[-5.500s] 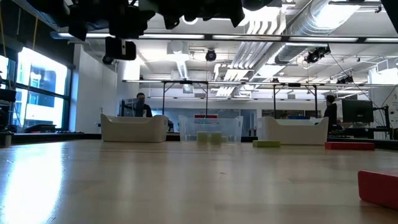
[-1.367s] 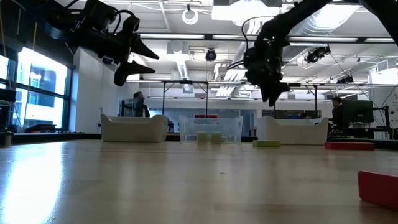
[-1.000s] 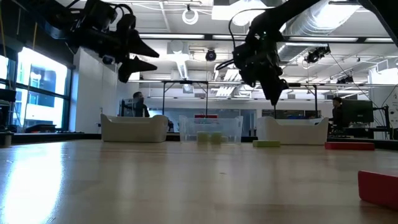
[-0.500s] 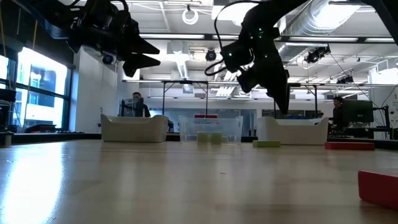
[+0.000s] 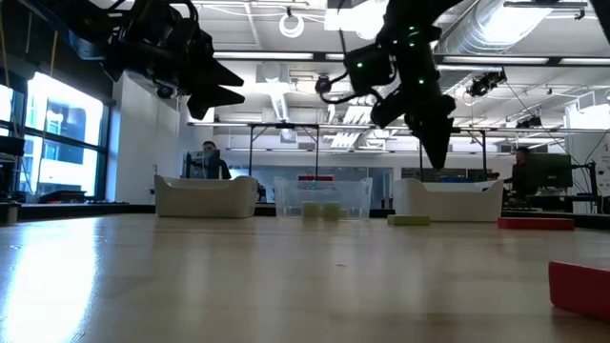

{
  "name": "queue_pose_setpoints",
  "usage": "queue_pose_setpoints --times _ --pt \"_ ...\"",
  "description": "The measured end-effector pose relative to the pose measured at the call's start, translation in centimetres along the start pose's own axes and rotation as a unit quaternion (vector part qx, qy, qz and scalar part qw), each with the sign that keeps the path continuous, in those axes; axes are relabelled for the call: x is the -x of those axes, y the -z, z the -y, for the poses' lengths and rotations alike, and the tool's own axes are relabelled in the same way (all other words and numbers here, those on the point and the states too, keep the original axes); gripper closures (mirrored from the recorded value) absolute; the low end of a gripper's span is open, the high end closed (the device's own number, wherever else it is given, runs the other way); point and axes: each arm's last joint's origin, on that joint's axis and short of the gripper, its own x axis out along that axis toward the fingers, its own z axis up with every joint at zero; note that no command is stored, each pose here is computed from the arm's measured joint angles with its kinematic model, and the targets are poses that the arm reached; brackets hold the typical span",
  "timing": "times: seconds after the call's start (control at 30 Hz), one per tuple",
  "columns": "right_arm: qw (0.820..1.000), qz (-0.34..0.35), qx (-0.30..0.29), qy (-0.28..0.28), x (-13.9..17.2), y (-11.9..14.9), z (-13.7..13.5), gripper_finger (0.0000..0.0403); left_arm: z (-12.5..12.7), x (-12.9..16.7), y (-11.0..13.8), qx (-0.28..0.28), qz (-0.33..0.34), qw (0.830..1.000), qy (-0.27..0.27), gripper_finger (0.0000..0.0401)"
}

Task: Sort & place blocks by color
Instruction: Put the green block into the transparent bin

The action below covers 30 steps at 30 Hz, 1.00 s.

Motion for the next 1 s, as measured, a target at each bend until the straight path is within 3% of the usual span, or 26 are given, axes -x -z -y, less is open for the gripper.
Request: queue_pose_setpoints --times 0.17,0.43,0.77,1.0 --pt "0.996 0.087 -0.015 -0.016 0.3 2.7 1.1 0.0231 0.0 0.0 0.0 -0.003 0.0 1.0 -0.001 0.0204" --pt "0.971 0.238 0.007 -0.004 1.3 4.7 2.3 0.0231 0.0 0.0 0.0 0.0 0.001 1.0 -0.002 0.0204" --pt "0.957 0.278 0.079 -0.026 0.7 3.6 3.4 0.0231 0.0 0.0 0.0 0.001 0.002 1.0 -0.006 0.0204" --pt "0.96 0.242 0.123 -0.063 -1.7 2.0 3.1 0.0224 0.0 0.0 0.0 0.013 0.002 1.0 -0.008 0.0204"
